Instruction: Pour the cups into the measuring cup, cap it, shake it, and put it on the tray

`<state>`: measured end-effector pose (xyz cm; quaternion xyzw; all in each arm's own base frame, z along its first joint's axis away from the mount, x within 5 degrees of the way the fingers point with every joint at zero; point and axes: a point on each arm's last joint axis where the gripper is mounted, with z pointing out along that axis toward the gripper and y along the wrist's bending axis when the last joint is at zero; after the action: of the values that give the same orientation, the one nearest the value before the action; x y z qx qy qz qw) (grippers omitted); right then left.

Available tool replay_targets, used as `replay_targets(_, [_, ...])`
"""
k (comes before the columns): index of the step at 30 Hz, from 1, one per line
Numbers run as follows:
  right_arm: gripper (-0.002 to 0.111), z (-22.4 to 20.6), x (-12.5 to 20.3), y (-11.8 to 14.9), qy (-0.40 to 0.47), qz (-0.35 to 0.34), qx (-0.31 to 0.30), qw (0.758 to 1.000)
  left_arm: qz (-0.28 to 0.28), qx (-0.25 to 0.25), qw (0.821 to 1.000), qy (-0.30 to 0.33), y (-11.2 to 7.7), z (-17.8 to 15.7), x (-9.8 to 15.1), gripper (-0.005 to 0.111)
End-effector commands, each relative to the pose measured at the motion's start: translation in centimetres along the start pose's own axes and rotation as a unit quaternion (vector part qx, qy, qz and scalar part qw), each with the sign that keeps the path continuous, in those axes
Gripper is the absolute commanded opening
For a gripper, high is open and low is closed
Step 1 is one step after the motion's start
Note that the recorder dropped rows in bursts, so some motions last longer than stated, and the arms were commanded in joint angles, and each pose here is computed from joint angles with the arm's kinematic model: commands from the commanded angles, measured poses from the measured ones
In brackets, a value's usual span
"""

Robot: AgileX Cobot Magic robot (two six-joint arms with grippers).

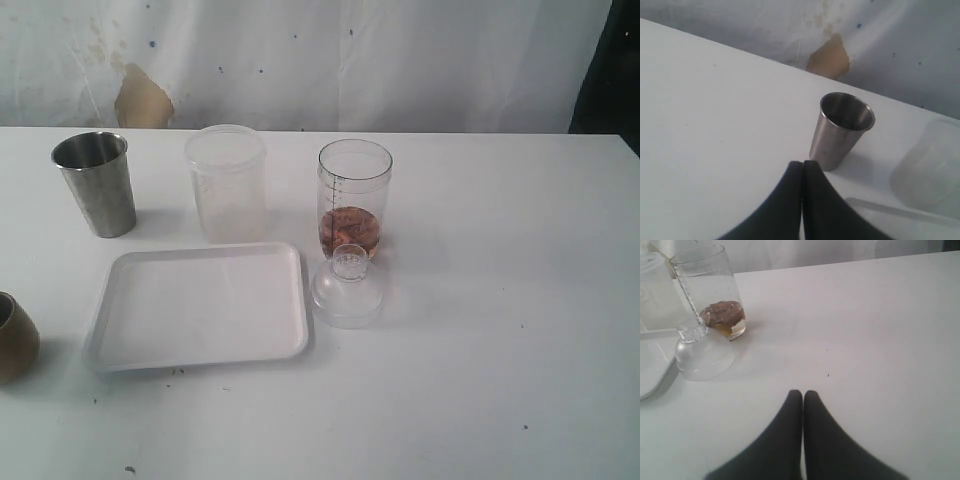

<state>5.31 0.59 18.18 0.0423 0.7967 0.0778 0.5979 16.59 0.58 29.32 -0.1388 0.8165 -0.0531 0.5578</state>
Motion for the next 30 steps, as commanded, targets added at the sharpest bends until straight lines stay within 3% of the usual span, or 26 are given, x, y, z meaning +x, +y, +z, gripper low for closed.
replay_targets(1, [0.000, 0.0, 0.1, 0.0, -0.004, -0.001, -0.002, 1.000, -0.028, 0.027, 0.998, -0.042, 0.5, -2.9, 1.7, 0.001])
replay_targets(9, [0.000, 0.0, 0.0, 0.0, -0.008, -0.002, -0.002, 1.000, -0.038, 0.079, 0.987, -0.138, 1.5, -6.2, 5.3, 0.001])
replay_targets(17, [0.000, 0.0, -0.2, 0.0, -0.016, -0.002, -0.002, 1.000, -0.034, 0.108, 0.978, -0.174, 2.8, -6.2, 10.6, 0.001])
replay_targets(19, [0.000, 0.0, -0.3, 0.0, -0.023, -0.002, -0.003, 1.000, -0.020, 0.115, 0.975, -0.190, 2.8, -6.4, 10.8, 0.001])
replay_targets(21, [0.000, 0.0, -0.4, 0.0, -0.027, -0.001, -0.003, 1.000, 0.011, 0.096, 0.979, -0.179, 3.0, -6.4, 11.2, 0.001])
replay_targets(26, [0.000, 0.0, -0.6, 0.0, -0.042, -0.001, -0.003, 0.999, 0.017, 0.081, 0.983, -0.162, 3.3, -6.3, 11.5, 0.001])
replay_targets(30, [0.000, -0.3, -2.1, 0.1, -0.125, -0.001, -0.007, 0.992, 0.026, 0.075, 0.988, -0.131, 3.5, -6.1, 12.0, 0.001])
